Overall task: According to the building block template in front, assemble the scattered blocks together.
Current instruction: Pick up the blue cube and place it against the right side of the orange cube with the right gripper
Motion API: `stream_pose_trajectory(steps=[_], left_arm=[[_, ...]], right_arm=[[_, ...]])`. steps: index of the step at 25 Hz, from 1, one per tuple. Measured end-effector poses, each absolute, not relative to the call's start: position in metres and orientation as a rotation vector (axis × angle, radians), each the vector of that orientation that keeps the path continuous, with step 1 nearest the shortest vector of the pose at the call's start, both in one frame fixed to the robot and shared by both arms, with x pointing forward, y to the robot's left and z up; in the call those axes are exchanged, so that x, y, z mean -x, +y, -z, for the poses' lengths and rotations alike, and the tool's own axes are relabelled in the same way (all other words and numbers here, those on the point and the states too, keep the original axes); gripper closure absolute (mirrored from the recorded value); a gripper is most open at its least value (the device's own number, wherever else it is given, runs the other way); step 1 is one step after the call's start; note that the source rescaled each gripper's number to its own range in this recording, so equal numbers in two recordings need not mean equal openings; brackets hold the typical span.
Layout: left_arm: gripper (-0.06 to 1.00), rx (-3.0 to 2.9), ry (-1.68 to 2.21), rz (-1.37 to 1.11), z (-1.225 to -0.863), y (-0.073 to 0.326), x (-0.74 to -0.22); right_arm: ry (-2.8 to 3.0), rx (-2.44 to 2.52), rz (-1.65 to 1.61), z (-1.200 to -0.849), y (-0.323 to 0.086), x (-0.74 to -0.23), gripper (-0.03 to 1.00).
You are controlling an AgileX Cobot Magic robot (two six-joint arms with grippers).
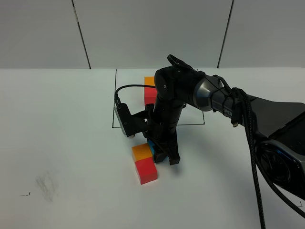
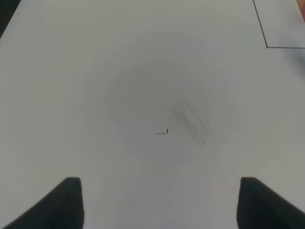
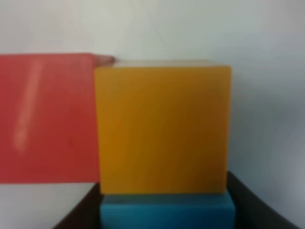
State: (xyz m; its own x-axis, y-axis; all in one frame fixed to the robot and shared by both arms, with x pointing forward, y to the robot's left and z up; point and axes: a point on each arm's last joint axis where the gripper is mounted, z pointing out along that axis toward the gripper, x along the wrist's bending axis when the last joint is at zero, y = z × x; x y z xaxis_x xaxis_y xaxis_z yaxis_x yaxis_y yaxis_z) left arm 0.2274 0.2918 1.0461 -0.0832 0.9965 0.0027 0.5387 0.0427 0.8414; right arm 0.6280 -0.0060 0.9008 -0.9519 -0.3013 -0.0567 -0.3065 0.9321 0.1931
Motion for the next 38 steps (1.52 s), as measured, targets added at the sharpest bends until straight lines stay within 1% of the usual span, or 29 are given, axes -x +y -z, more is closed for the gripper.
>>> stream_pose_trajectory(steps=[9,32,33,34,36,38], left_arm=[[0.34,-1.56,1.693,-0.928,-1.046,0.292,-0.227],[0.34,-1.56,1.693,-0.928,-1.046,0.292,-0.227],[0.34,-1.56,1.693,-0.928,-1.046,0.292,-0.227],[0.34,-1.56,1.693,-0.928,-1.046,0.292,-0.227],[0.34,-1.56,1.693,-0.928,-1.046,0.292,-0.227],[0.34,-1.56,1.693,-0.928,-1.046,0.292,-0.227]], right_arm=[[3.074,0.478,-0.32,-0.892,-0.005,-0.628,0.96],[3.084,0.411,-0.34,-0.891,-0.003,-0.629,0.96],[3.083,0.409,-0.34,-0.891,-0.003,-0.629,0.94],[3.08,0.401,-0.346,-0.89,-0.003,-0.63,0.88],[3.067,0.386,-0.363,-0.889,-0.001,-0.631,0.7],[3.054,0.355,-0.371,-0.89,-0.001,-0.632,0.46]])
